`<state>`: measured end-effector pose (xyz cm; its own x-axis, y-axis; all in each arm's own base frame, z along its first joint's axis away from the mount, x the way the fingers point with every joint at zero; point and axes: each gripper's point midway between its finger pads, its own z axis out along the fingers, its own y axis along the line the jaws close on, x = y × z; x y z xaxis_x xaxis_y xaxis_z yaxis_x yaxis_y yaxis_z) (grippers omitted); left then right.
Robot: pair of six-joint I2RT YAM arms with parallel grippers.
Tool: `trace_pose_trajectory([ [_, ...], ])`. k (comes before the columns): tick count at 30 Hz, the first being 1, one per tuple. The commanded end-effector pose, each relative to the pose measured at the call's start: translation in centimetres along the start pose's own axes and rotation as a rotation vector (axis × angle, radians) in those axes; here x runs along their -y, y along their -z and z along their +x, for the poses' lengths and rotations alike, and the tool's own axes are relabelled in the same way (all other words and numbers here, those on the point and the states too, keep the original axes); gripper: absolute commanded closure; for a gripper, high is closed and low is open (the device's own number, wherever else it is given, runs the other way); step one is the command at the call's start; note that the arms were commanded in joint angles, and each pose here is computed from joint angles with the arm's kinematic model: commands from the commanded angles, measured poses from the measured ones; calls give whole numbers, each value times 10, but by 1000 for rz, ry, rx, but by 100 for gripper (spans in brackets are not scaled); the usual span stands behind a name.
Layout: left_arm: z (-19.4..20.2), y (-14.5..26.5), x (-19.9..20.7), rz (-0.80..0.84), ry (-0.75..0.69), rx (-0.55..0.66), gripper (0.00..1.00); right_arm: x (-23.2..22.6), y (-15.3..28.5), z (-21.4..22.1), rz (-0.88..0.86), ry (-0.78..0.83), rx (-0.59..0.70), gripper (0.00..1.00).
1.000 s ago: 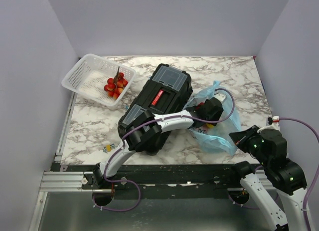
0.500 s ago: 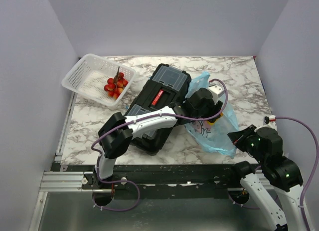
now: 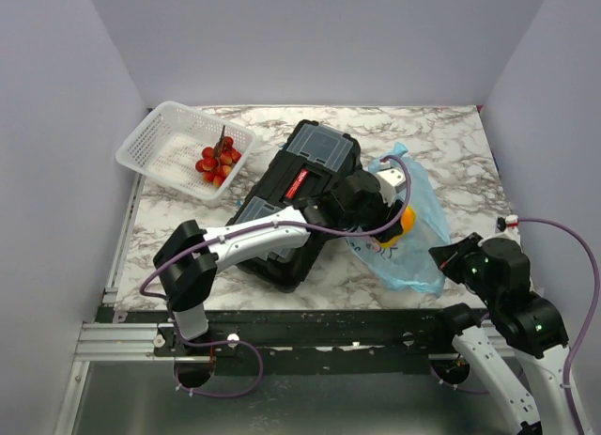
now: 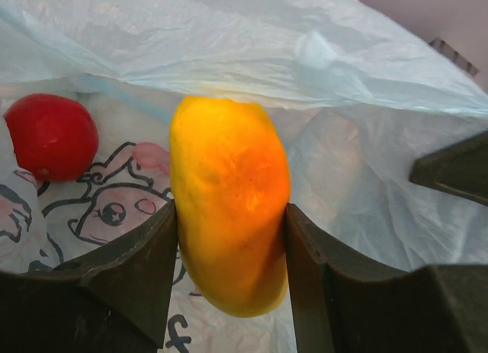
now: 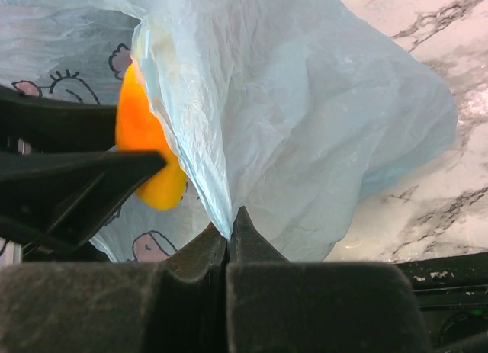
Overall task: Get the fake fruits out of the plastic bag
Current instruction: Take out the fake fruit from the plastic bag, then place the fake fruit in the bin.
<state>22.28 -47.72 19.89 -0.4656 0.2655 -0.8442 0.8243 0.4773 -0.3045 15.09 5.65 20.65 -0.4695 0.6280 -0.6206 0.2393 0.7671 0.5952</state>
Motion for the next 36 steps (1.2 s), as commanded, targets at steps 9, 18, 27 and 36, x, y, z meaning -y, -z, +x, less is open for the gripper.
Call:
trace_pose_trajectory([
  [9, -24, 56, 40, 176, -46, 44, 95, -17, -16, -20, -11, 60, 46, 99],
  [18, -50, 97, 50, 195, -113, 131, 100, -9, -18, -24, 41, 50, 62, 99],
  [27, -80, 148, 30, 126, -53, 278, 100, -11, -23, -19, 27, 59, 42, 99],
  [36, -103, 233, -89, -290, 128, 482, 100, -13, -22, -20, 24, 71, 42, 99],
])
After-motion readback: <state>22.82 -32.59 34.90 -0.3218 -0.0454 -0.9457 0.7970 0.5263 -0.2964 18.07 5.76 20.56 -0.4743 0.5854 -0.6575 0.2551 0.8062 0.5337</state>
